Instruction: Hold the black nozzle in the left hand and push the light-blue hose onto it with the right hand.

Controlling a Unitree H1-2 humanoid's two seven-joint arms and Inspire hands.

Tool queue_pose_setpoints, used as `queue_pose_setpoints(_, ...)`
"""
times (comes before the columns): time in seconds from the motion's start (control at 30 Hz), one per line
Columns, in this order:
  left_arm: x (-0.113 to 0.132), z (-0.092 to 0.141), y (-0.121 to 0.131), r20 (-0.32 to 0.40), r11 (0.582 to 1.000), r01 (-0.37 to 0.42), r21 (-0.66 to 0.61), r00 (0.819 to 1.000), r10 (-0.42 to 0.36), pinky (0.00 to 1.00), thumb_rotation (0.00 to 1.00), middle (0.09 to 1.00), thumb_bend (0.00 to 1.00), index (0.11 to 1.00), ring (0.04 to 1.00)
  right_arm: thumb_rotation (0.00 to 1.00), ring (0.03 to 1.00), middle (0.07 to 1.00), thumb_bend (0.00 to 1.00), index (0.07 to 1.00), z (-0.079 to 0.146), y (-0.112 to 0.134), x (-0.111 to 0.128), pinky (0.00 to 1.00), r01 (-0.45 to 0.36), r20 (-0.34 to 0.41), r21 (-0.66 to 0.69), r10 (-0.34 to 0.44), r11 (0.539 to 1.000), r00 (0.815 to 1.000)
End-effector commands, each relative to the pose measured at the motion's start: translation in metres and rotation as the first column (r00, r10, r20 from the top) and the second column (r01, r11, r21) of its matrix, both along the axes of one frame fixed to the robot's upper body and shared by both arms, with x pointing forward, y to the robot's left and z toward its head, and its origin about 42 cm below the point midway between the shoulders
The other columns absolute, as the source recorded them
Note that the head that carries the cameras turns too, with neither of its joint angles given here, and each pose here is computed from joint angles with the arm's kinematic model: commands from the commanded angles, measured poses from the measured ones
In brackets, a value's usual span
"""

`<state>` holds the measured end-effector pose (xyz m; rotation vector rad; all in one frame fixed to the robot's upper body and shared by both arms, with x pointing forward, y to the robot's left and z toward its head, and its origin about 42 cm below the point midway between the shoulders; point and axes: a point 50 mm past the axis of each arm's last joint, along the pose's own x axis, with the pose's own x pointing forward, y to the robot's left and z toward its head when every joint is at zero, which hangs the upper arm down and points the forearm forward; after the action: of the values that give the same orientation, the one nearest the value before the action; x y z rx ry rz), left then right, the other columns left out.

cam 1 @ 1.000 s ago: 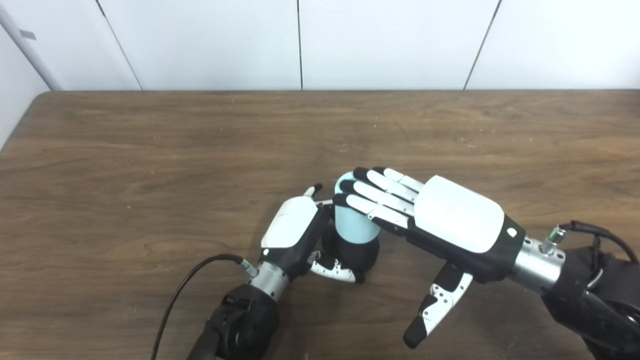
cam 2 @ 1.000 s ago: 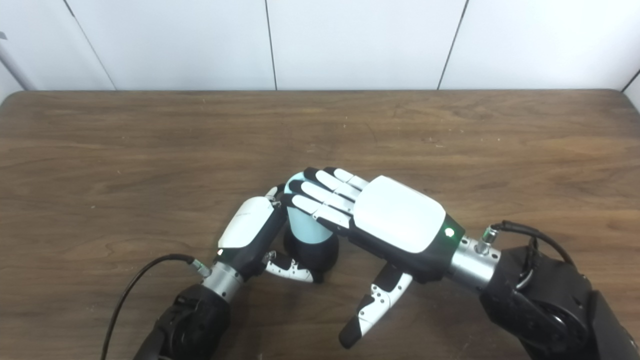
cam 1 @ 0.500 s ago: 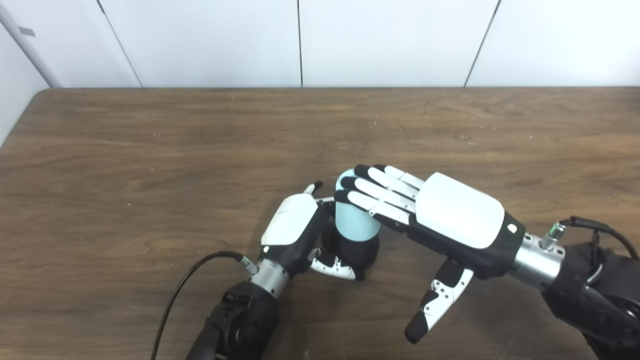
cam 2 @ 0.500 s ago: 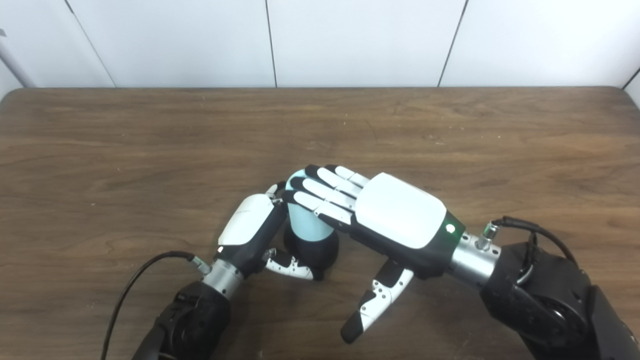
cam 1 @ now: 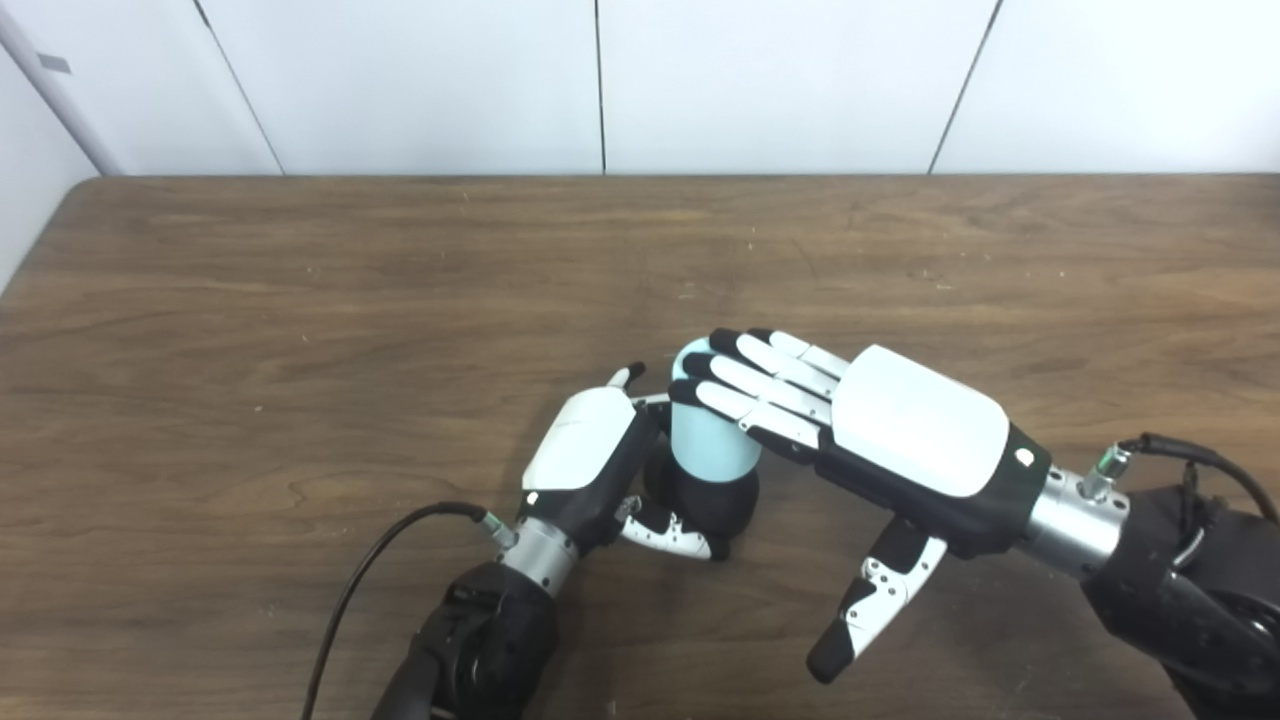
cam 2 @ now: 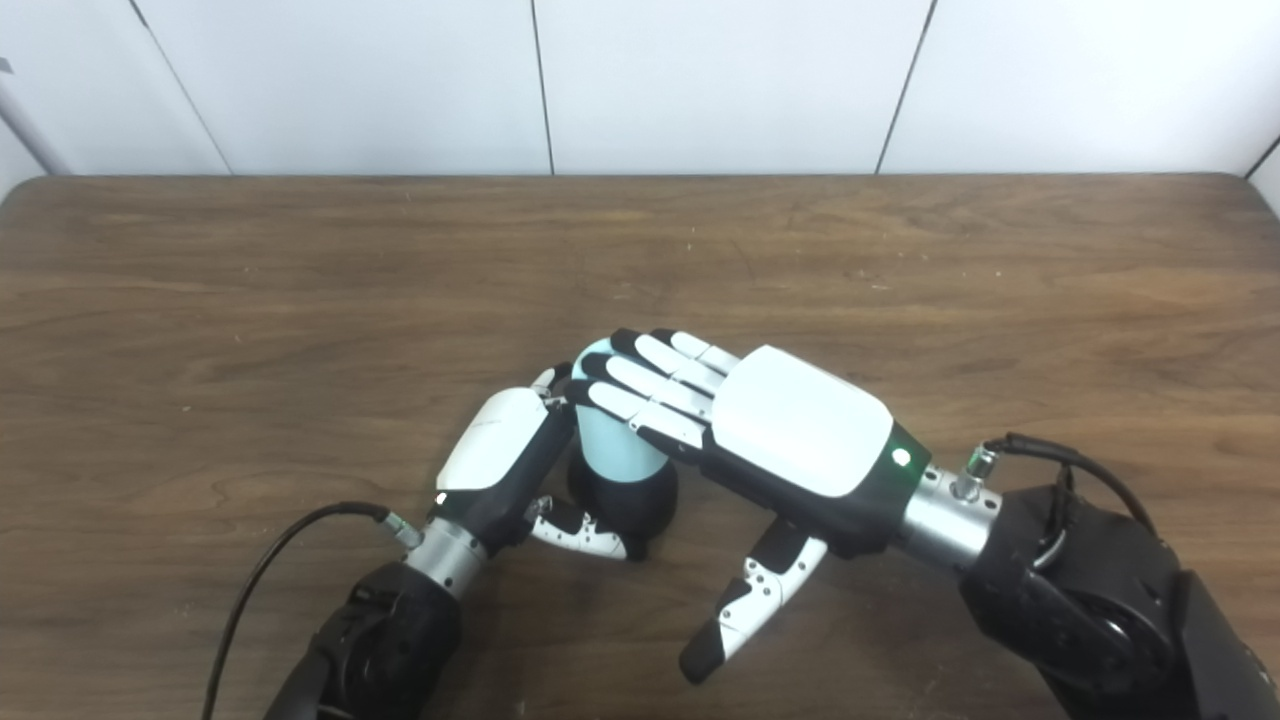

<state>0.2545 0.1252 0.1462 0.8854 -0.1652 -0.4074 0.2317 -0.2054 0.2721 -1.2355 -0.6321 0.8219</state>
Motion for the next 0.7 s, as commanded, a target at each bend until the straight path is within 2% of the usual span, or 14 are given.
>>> queue_pose_setpoints(0.0, -0.003, -0.024, 0.015, -0.128, 0.995, -0.046, 0.087, 0.99, 0.057, 1.0, 0.0, 0.483, 0.52, 0.49, 0.635, 1.0, 1.0, 1.0, 0.75, 1.0, -0.024, -0.01, -0.007, 1.0, -0.015, -0.144, -0.128, -0.003, 0.992, 0.99)
queue_pose_setpoints(0.4, -0.003, -0.026, 0.015, -0.13, 0.995, -0.048, 0.09, 0.99, 0.059, 1.0, 0.0, 0.479, 0.52, 0.493, 0.638, 1.0, 1.0, 1.0, 0.74, 1.0, -0.021, -0.015, -0.013, 1.0, 0.004, -0.11, -0.123, -0.018, 0.992, 0.994)
queue_pose_setpoints(0.67, -0.004, -0.027, 0.013, -0.131, 0.995, -0.047, 0.092, 0.99, 0.059, 1.0, 0.0, 0.479, 0.52, 0.493, 0.639, 1.0, 1.0, 1.0, 0.74, 1.0, -0.01, -0.011, -0.009, 1.0, 0.013, -0.055, -0.102, -0.019, 0.995, 0.998)
